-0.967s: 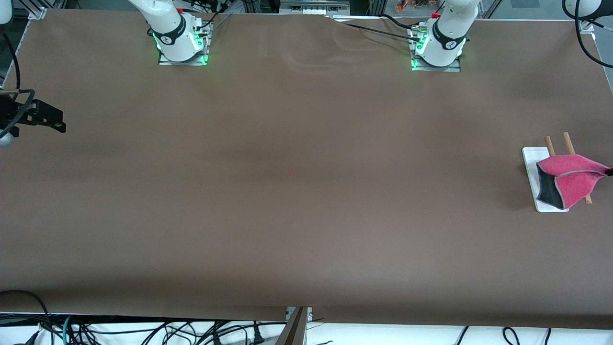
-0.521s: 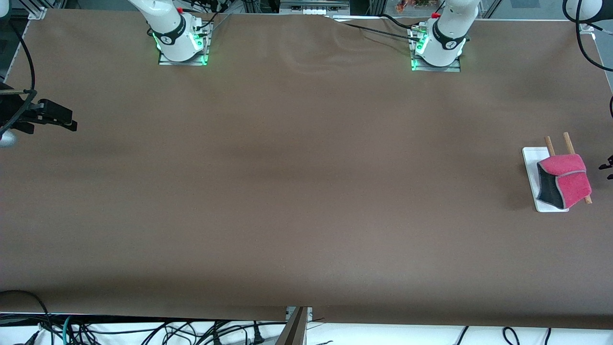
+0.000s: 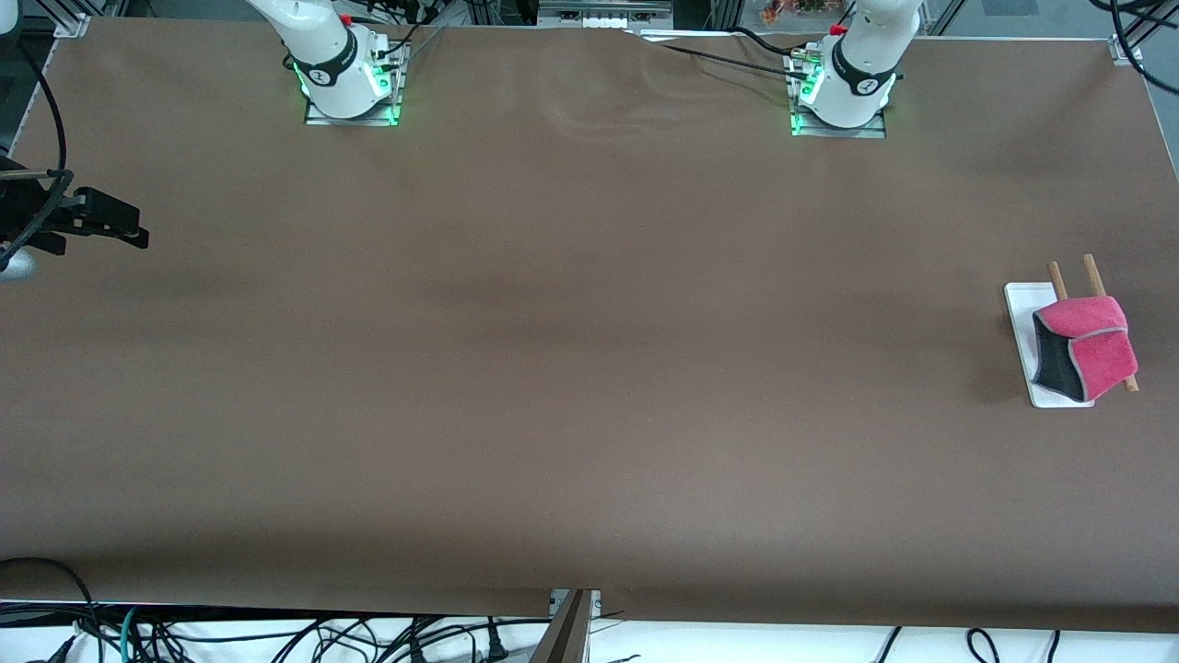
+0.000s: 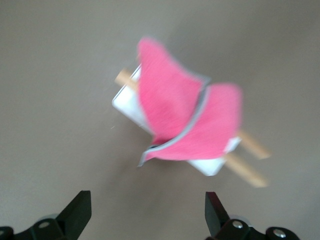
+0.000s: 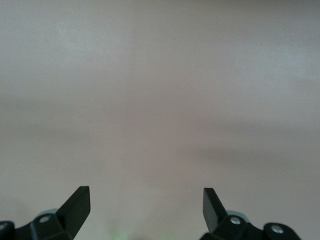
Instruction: Pass towel and hang on rack
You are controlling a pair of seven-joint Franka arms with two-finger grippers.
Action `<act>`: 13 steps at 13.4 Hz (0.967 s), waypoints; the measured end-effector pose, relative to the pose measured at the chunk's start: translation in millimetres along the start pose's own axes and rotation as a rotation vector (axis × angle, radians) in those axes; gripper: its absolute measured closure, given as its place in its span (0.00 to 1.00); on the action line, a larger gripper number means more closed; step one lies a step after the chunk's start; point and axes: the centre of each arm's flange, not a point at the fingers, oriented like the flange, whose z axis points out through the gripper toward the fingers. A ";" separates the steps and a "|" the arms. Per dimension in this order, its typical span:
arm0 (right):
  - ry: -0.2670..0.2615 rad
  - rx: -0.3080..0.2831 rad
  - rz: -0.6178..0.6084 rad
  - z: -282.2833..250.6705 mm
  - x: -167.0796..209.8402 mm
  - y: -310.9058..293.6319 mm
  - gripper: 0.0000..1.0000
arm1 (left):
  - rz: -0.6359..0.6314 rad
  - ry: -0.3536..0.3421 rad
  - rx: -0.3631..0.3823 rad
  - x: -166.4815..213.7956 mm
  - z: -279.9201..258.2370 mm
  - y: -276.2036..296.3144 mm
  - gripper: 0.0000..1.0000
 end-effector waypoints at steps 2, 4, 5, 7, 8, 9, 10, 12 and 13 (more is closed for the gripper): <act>-0.001 0.000 0.000 0.1 -0.1 0.0 0.00 | -0.058 -0.018 -0.030 46.5 -42.9 37.2 0.00; -0.009 0.001 -0.001 0.9 -0.9 0.0 0.00 | -0.117 -0.045 -0.053 103.4 -59.9 68.6 0.00; -0.018 0.002 -0.002 1.9 -1.6 0.0 0.00 | -0.145 -0.060 -0.063 132.9 -61.2 82.2 0.00; -0.023 0.002 -0.003 3.3 -1.2 0.0 0.00 | -0.205 -0.095 -0.076 189.3 -59.8 110.2 0.00; -0.024 0.002 -0.003 3.9 -0.8 0.1 0.00 | -0.238 -0.113 -0.081 212.1 -58.4 123.4 0.00; -0.025 0.002 -0.003 4.6 -0.4 0.3 0.00 | -0.262 -0.124 -0.080 229.1 -57.8 133.8 0.00; -0.025 0.003 -0.003 5.0 -0.2 0.4 0.00 | -0.280 -0.131 -0.075 243.6 -59.2 143.7 0.00; -0.025 0.002 -0.003 4.9 -0.2 0.6 0.00 | -0.319 -0.142 -0.063 268.1 -66.5 165.7 0.00; -0.025 0.002 -0.003 4.9 -0.2 0.7 0.00 | -0.344 -0.149 -0.058 280.2 -71.3 179.1 0.00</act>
